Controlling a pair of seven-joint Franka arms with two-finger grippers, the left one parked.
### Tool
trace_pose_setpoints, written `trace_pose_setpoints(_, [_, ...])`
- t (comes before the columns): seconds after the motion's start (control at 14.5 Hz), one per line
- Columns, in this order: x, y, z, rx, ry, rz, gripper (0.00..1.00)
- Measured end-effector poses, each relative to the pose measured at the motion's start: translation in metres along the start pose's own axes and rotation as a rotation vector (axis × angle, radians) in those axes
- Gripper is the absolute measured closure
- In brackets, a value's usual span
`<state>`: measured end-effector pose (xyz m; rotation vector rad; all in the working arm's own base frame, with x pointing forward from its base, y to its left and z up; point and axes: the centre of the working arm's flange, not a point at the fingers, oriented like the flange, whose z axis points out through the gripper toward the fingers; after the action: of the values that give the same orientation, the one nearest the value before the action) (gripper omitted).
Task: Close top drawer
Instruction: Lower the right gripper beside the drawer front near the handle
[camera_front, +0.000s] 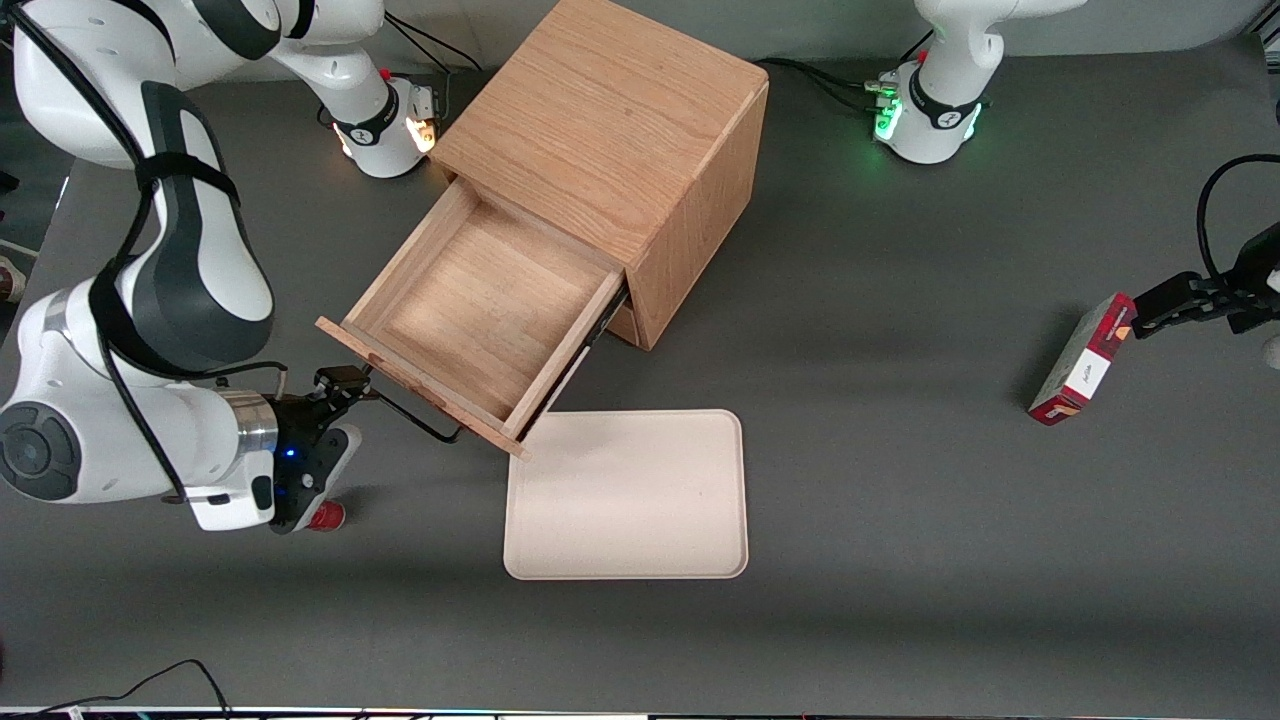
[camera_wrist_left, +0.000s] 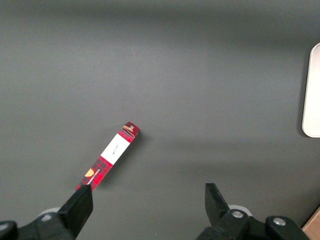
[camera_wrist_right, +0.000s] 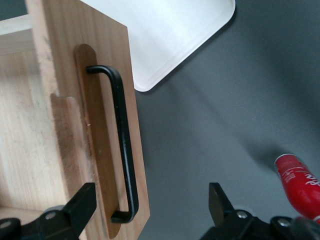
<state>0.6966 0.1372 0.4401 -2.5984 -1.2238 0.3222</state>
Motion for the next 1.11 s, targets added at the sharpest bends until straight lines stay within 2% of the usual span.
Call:
trace_pose_setpoints(0.42, [0.009,0.007,0.025,0.041,-0.004,0.053,0.00])
trace_pose_setpoints(1.11, [0.016,0.013,0.062,0.073,-0.015,0.130,0.00])
